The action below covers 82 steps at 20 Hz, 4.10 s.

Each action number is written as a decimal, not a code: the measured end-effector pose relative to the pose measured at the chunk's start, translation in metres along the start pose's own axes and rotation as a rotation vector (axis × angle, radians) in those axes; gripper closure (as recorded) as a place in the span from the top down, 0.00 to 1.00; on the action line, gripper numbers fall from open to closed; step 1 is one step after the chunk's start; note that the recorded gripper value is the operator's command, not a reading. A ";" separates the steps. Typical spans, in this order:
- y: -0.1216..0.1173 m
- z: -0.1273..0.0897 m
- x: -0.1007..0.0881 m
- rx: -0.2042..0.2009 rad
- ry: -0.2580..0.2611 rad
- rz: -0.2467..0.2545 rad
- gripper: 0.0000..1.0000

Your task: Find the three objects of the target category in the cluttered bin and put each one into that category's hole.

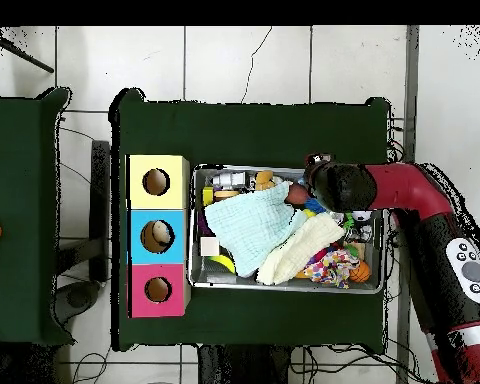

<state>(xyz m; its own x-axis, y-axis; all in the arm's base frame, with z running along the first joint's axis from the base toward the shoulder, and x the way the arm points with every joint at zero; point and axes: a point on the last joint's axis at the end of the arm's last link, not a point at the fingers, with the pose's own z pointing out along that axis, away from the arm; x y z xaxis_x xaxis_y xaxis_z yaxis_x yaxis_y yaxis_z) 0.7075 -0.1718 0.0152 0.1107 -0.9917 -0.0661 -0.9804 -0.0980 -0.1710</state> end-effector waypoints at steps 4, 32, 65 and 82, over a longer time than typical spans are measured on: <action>0.008 0.014 -0.007 -0.015 -0.024 0.003 1.00; -0.003 0.011 -0.004 0.015 -0.038 0.025 0.00; 0.011 -0.013 0.020 0.010 0.023 0.004 1.00; 0.050 -0.013 0.022 0.055 -0.004 0.039 1.00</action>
<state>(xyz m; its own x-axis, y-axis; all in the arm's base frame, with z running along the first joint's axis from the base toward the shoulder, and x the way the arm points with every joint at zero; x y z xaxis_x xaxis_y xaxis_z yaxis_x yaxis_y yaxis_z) 0.6590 -0.1996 0.0177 0.0737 -0.9942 -0.0778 -0.9735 -0.0548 -0.2222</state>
